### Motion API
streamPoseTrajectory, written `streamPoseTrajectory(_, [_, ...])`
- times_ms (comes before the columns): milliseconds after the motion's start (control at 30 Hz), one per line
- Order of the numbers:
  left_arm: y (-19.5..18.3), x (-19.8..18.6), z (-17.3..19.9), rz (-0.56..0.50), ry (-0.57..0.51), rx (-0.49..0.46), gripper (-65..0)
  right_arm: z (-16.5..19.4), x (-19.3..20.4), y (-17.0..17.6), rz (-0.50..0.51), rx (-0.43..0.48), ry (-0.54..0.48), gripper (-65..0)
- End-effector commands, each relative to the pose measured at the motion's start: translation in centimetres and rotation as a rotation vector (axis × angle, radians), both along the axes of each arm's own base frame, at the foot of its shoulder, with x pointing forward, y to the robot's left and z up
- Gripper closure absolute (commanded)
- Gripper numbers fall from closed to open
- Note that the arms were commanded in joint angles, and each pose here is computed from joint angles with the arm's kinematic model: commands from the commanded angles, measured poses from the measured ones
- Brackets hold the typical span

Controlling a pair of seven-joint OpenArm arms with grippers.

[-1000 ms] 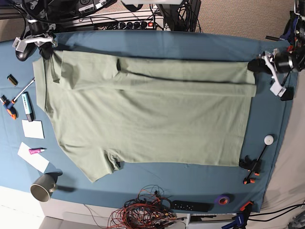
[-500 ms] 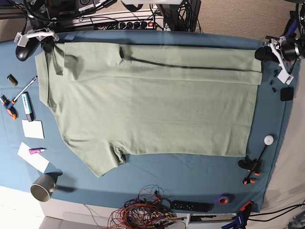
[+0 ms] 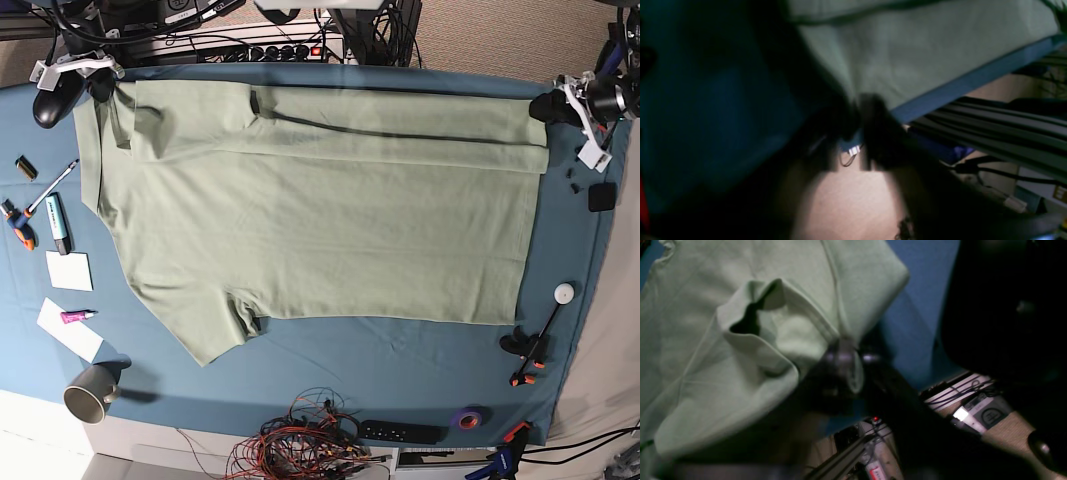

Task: Fold the T-shirt properly
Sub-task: 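Grasp the folded edge corners and drag the shirt toward the arms, then move right and left grippers down to the two hem corners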

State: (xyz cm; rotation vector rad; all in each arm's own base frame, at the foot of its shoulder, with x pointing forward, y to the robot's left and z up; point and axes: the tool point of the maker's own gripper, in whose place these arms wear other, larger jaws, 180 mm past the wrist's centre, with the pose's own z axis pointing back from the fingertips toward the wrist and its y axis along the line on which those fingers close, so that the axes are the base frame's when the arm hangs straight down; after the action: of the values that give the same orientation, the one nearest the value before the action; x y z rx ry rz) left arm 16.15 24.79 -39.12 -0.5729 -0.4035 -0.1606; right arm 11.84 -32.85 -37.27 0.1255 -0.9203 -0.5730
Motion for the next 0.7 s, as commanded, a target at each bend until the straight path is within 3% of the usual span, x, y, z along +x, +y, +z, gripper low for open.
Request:
streamPoseTrajectory(0, [0.5,0.7,1.0,-0.009,-0.031,0.009,-25.4,1.4,0.5,-0.5,0.006,-0.031,-0.047,-19.4])
streamPoseTrajectory(67, [0.6,0.8,0.9,0.003,-0.024,0.012,-30.9,1.4,0.5,-0.5,0.005,-0.028,-0.049,-28.1])
streamPoseTrajectory(267, [0.8,1.2,1.5,-0.002,-0.046,0.023,-30.7,3.1,0.6,-0.5,0.027,-0.076,-0.062,-28.1])
streamPoseTrajectory(500, [2.0,4.1,6.1,0.004,-0.215,0.08,-30.7,9.8,2.4,0.4,0.139,-0.335,-0.091,-28.0])
streamPoseTrajectory(667, [1.3,5.3,8.4,-0.02,-0.308,0.098,-30.7,14.6,4.3,1.5,0.176,-0.482,-0.192,-28.0])
